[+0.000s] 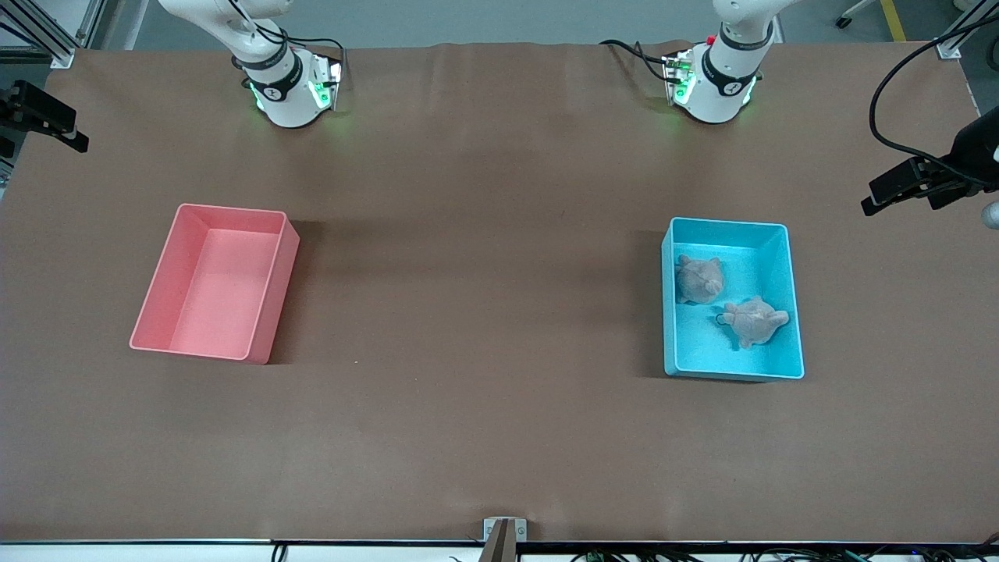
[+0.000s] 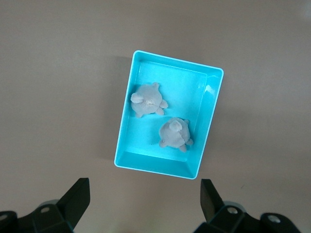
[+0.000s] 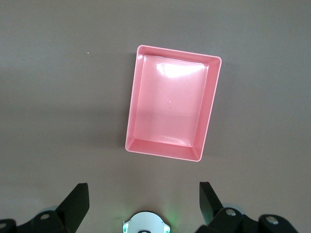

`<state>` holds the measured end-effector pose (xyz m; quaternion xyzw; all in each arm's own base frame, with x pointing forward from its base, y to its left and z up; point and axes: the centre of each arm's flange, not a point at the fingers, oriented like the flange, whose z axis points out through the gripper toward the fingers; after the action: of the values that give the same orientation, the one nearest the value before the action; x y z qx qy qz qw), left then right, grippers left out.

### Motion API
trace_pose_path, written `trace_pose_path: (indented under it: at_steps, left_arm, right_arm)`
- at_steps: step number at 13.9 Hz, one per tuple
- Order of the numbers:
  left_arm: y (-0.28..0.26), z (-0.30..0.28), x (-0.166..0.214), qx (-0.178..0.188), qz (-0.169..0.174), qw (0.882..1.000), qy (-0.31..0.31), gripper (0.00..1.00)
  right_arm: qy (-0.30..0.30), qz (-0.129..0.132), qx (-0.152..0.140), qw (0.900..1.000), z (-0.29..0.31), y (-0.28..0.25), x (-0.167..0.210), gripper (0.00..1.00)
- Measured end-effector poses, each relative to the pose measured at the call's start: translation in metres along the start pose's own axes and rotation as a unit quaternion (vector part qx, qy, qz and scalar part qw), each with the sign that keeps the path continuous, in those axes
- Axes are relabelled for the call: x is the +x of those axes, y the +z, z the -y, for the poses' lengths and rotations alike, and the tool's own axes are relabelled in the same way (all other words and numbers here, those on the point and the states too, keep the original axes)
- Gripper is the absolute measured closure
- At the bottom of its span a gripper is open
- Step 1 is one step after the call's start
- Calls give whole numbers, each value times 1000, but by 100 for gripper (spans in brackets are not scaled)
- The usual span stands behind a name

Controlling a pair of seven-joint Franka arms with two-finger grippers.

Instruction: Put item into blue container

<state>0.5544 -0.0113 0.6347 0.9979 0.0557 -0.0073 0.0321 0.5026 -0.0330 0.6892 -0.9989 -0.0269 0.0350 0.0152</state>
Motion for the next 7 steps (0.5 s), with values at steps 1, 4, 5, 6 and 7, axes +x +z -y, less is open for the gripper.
trace_pose_path:
  at_steps: [1, 4, 5, 6, 7]
  left_arm:
    - [0, 0, 0, 0, 0, 1000, 0, 0]
    - [2, 1, 1, 0, 2, 1000, -1, 0]
    - [2, 2, 2, 0, 2, 1000, -2, 0]
    - [3, 1, 2, 1, 2, 1000, -2, 0]
    - [3, 0, 2, 2, 2, 1000, -1, 0]
  right_arm:
    - [0, 0, 0, 1000, 0, 0, 0, 0]
    - [0, 0, 0, 1000, -1, 0, 0, 0]
    - [0, 0, 0, 1000, -1, 0, 0, 0]
    - [0, -1, 0, 1000, -1, 0, 0, 0]
    - [0, -1, 0, 1000, -1, 0, 0, 0]
